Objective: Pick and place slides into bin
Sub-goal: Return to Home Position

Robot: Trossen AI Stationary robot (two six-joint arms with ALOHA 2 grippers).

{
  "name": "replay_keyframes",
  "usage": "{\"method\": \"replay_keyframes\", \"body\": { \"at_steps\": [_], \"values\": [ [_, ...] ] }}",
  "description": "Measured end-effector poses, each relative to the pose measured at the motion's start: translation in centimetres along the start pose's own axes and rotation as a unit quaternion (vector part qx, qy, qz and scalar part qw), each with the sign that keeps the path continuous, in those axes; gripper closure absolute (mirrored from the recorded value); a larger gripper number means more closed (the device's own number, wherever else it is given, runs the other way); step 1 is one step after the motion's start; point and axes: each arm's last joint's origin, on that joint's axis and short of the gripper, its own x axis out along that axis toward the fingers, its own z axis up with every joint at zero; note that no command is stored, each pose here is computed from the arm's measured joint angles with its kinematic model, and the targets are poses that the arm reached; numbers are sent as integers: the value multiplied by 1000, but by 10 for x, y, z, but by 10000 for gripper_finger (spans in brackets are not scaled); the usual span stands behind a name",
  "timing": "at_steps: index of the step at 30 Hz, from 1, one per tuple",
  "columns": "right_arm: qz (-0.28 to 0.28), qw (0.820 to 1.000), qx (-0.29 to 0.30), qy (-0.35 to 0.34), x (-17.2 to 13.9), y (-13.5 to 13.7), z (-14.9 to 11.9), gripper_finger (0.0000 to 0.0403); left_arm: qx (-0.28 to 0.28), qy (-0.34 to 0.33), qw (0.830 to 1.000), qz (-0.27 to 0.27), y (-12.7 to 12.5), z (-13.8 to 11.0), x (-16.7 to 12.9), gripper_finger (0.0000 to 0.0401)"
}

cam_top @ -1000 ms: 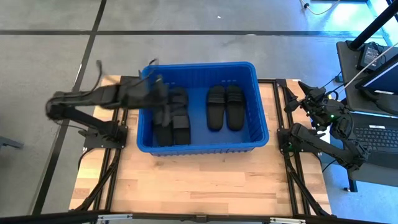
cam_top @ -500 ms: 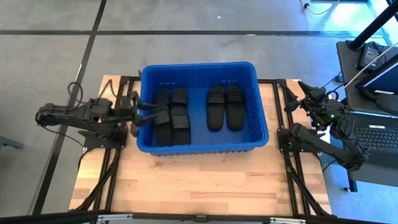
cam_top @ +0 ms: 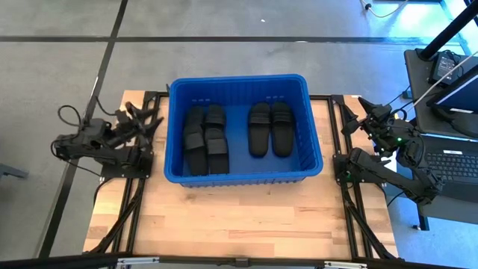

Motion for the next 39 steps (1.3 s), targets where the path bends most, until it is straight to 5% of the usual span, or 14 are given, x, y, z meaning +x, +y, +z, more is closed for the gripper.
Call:
{"method": "replay_keyframes", "body": {
  "at_steps": [4, 11, 18, 25, 34, 39],
  "values": [
    [0, 1000, 0, 0, 0, 0, 0, 76, 47, 8, 997, 53, 3, -1, 1, 206],
    [0, 1000, -1, 0, 0, 0, 0, 76, 55, 0, 996, 67, 4, 0, 0, 206],
    [0, 1000, -1, 0, 0, 0, 0, 76, 63, -22, 992, 112, -3, -26, 13, 206],
    [0, 1000, -1, 0, 0, 0, 0, 76, 102, -49, 967, 227, 2, -58, 24, 206],
    [0, 1000, 0, 0, 0, 0, 0, 76, 148, -61, 913, 374, 22, -44, 21, 206],
    [0, 1000, -1, 0, 0, 0, 0, 76, 151, -75, 903, 396, 29, -43, 21, 206]
  ]
}}
